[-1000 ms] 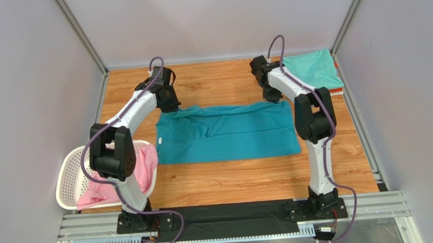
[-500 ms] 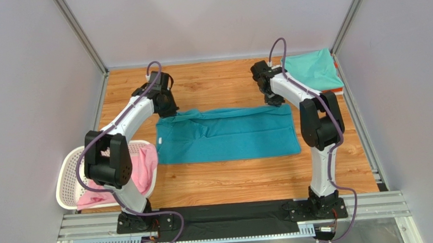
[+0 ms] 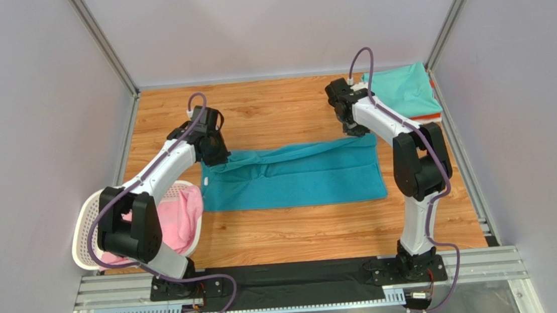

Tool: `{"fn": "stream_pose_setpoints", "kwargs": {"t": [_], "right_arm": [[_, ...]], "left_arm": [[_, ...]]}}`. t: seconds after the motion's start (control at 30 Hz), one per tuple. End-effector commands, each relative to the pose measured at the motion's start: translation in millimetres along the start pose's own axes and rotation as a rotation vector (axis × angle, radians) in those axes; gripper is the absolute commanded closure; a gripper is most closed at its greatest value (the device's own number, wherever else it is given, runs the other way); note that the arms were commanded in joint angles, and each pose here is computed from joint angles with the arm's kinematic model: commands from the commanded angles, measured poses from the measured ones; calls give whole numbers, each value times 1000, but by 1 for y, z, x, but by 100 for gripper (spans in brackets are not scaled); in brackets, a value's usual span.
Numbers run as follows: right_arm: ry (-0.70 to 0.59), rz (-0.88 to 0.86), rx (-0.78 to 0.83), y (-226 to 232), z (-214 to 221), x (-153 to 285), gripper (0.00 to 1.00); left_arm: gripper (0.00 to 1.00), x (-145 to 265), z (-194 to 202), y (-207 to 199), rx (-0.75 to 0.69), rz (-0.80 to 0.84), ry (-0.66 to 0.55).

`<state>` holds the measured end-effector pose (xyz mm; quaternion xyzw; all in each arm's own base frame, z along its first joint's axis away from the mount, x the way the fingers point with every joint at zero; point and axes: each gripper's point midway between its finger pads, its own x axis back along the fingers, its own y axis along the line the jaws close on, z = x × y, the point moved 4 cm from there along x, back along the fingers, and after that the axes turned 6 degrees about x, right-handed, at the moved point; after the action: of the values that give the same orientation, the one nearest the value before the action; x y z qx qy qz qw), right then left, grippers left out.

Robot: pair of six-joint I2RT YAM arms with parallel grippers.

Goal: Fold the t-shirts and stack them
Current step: Fold the tshirt

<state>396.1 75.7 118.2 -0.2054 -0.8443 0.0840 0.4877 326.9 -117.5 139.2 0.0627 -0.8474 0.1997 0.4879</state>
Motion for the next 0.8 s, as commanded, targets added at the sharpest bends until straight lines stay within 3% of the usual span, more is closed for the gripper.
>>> {"fn": "stream_pose_setpoints", "kwargs": {"t": [0.0,0.3,0.37,0.4,0.63,0.67,0.7,0.77], "right_arm": [[-58,20,-20,-7,-9,8,100],[-5,72,-39,-14,18,-1,99],[2,119,-53,-23,26,-1,86],[12,140,-50,-27,31,0,74],[33,207,-78,-53,58,11,57],[32,182,-87,-52,58,16,53],[34,166,-95,-52,58,19,46],[44,106,-96,-47,57,25,36]], "left_arm": [[100,11,4,0,8,7,-21],[100,-1,40,16,-13,-24,96],[100,-3,45,18,-20,-24,116],[95,-2,49,20,-21,-34,135],[35,14,58,14,-78,0,152],[30,17,59,9,-89,23,157],[18,21,58,5,-98,41,151],[10,28,56,-2,-109,77,141]]}}
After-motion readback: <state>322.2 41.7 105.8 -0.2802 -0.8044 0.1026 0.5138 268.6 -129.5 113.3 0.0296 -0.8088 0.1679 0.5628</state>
